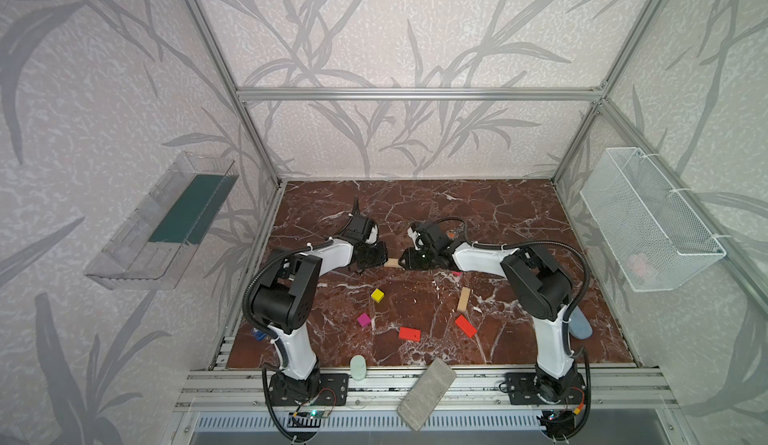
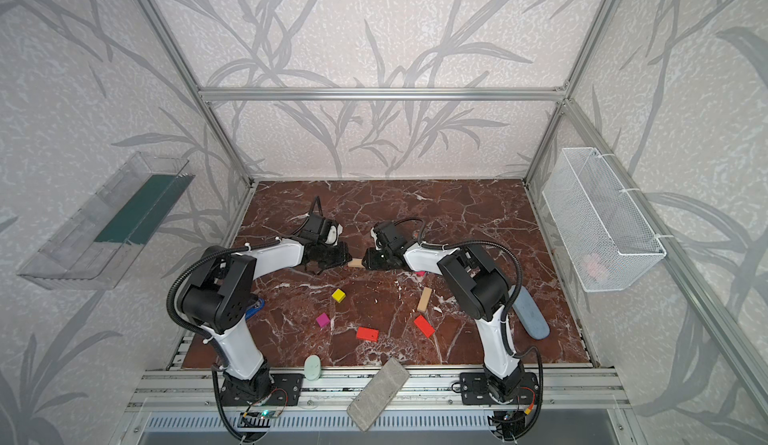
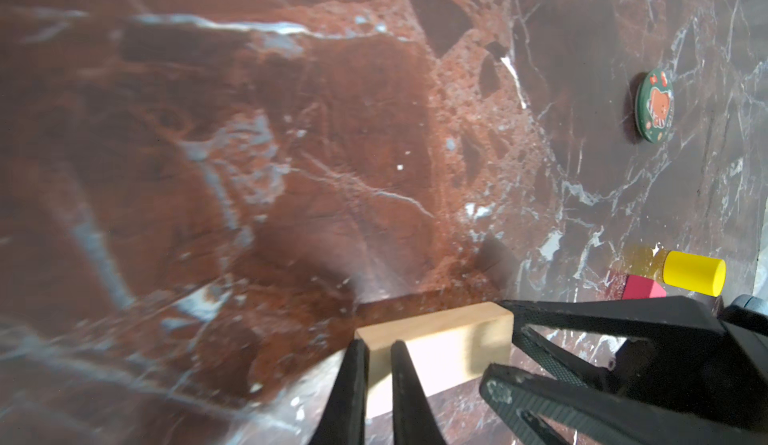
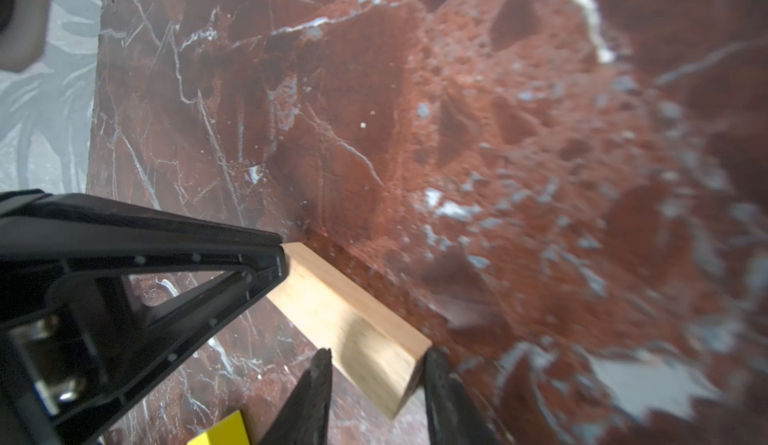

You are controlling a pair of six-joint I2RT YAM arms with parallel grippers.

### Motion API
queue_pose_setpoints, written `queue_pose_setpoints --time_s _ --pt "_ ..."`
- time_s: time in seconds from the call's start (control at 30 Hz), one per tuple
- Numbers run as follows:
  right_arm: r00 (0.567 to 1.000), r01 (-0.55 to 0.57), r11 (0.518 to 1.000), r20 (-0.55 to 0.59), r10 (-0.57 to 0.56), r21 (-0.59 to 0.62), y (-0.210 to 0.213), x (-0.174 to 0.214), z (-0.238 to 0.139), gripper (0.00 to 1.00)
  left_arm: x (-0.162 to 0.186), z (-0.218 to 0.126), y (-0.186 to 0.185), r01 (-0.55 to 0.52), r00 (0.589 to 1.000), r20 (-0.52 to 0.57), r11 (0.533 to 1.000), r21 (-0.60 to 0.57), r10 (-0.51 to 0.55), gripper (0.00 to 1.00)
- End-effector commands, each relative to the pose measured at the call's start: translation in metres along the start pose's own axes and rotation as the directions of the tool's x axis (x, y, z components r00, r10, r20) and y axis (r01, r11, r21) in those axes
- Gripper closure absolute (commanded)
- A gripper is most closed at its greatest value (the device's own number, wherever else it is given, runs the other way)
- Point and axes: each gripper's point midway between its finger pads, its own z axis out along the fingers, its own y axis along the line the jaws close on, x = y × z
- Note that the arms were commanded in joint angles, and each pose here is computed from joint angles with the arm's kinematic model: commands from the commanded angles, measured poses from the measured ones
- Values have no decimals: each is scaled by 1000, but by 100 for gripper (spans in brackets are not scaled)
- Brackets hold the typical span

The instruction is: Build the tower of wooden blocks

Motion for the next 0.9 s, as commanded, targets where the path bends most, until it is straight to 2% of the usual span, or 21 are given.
queue_pose_setpoints --time_s 0.0,0.47,0.87 --pt "1000 5 1000 19 -5 -26 5 -2 -13 62 19 14 -10 1 997 -77 1000 10 0 88" --pt "995 -76 997 72 75 14 -29 -9 -37 63 27 35 -37 -42 991 -124 999 16 44 89" --pt "992 -96 995 89 93 26 -41 -13 -46 63 33 41 -35 -58 987 -149 998 -27 54 89"
